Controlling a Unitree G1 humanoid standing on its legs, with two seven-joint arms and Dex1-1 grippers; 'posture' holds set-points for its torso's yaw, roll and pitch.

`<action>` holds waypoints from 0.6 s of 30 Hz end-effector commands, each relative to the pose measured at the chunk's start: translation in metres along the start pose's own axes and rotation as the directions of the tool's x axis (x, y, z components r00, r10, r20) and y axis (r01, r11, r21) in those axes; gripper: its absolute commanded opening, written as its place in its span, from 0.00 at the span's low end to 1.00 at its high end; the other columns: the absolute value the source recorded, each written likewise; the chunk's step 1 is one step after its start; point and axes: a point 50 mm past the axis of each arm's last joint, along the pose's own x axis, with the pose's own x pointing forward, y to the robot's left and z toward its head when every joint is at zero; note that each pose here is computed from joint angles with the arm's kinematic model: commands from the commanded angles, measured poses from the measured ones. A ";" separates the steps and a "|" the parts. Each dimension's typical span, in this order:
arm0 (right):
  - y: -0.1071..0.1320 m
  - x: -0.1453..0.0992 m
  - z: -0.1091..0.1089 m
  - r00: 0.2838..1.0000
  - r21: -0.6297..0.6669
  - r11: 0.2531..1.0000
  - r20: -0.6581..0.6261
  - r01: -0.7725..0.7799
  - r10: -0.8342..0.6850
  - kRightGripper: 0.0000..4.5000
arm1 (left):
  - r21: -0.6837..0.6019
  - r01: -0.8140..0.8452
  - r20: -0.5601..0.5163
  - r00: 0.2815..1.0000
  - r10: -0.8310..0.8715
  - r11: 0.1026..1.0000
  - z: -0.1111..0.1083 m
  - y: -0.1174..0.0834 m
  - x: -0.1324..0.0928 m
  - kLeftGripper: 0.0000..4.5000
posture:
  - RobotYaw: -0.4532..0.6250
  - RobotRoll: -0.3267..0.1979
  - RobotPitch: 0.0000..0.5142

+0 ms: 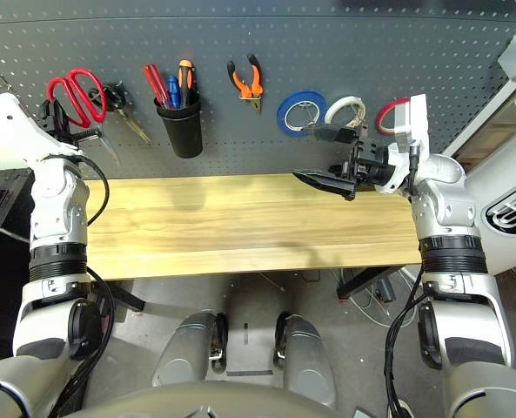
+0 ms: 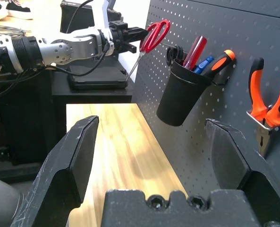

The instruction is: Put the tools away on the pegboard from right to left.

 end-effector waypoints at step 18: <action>0.001 -0.001 -0.001 1.000 0.027 0.999 -0.010 -0.022 0.022 1.00 | 0.010 -0.066 0.029 0.997 0.066 0.998 0.006 0.012 -0.032 0.01 | 0.41 0.62 0.17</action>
